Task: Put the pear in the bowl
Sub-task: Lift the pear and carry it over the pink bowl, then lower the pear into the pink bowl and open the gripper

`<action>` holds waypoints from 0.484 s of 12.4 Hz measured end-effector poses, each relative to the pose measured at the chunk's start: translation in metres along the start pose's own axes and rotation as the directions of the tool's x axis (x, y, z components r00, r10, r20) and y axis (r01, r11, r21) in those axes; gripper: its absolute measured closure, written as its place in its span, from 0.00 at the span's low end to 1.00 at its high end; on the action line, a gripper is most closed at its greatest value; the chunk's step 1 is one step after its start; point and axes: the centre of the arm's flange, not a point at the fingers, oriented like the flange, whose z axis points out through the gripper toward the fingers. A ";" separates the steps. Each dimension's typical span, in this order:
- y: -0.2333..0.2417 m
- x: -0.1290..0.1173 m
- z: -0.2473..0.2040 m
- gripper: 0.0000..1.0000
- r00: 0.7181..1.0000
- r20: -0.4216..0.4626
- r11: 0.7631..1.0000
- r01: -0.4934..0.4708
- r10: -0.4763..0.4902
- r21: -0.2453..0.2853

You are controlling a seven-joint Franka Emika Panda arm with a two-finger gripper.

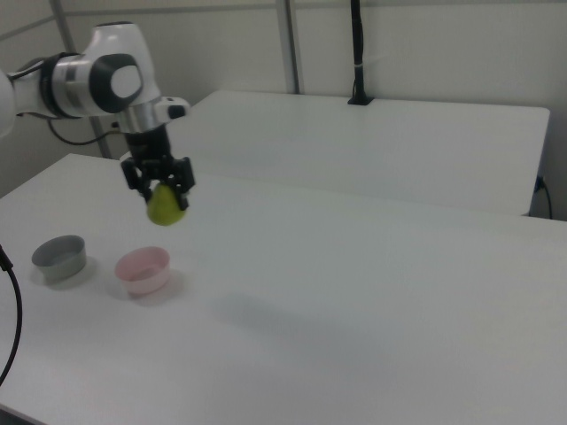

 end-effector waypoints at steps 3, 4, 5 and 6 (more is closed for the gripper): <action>-0.098 -0.002 0.013 0.19 0.998 0.021 0.998 0.063 -0.063 -0.014; -0.107 -0.001 0.022 0.19 0.997 0.034 0.997 0.070 -0.069 -0.017; -0.108 0.002 0.033 0.19 0.996 0.052 0.997 0.071 -0.070 -0.020; -0.109 0.005 0.044 0.20 0.996 0.062 0.997 0.072 -0.070 -0.022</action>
